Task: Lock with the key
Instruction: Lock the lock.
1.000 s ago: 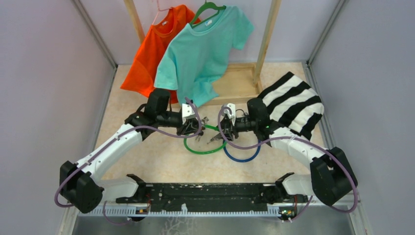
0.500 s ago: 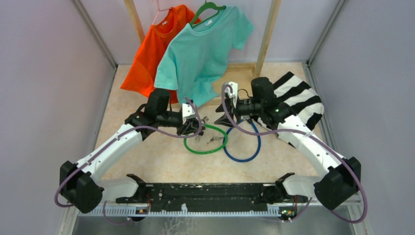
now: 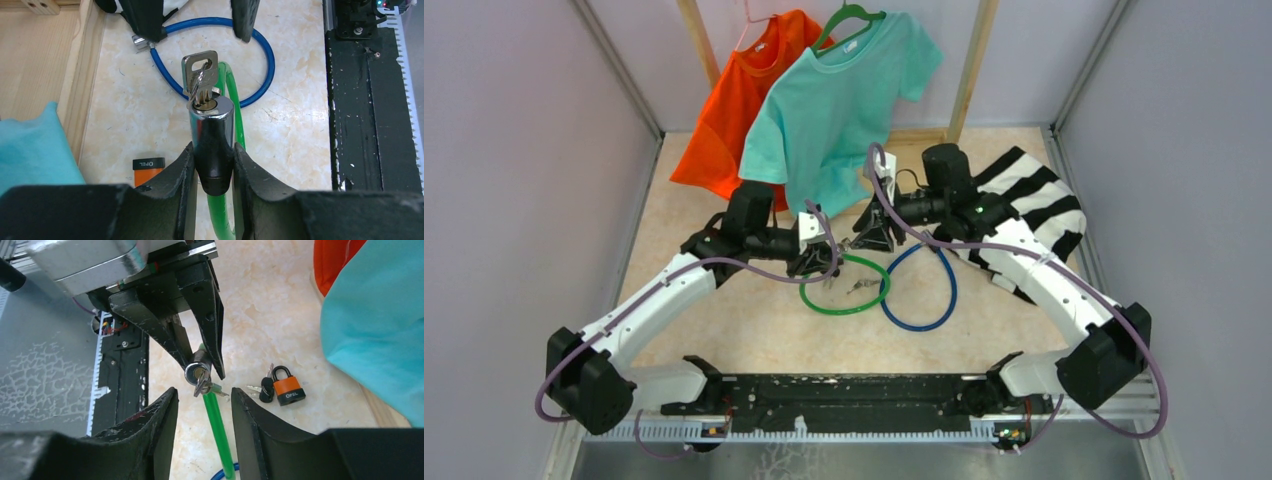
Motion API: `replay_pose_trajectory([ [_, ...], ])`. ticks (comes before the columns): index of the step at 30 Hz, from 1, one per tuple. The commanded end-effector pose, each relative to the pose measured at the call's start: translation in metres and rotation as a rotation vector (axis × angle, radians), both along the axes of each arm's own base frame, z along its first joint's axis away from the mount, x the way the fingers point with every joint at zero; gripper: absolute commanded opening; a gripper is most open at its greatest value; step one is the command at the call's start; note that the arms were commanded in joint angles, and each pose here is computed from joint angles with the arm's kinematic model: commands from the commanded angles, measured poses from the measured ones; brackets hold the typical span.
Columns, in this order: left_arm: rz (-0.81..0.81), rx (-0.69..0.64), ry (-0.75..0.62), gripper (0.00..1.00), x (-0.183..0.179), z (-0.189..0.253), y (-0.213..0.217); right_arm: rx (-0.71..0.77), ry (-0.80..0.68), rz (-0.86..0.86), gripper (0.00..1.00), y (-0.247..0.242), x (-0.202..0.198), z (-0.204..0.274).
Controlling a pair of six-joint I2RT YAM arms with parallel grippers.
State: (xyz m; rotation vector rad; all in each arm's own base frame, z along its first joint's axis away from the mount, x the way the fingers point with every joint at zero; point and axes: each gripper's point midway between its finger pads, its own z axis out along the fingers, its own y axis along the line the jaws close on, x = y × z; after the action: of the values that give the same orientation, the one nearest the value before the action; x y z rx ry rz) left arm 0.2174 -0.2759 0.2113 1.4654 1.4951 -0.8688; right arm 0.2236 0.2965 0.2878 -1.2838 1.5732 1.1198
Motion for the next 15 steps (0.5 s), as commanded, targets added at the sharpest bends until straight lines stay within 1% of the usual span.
replay_pose_trajectory([
  [1,-0.015,0.022,0.011,0.00,-0.003,-0.005,-0.002,0.026,-0.014,0.008,0.42,0.010,0.001,0.022],
  [7,-0.017,0.026,0.009,0.00,-0.005,-0.006,-0.002,0.015,-0.016,0.035,0.34,0.016,-0.001,0.017],
  [15,-0.019,0.026,0.009,0.00,-0.006,-0.006,-0.002,-0.010,-0.035,0.054,0.20,0.019,-0.004,0.010],
])
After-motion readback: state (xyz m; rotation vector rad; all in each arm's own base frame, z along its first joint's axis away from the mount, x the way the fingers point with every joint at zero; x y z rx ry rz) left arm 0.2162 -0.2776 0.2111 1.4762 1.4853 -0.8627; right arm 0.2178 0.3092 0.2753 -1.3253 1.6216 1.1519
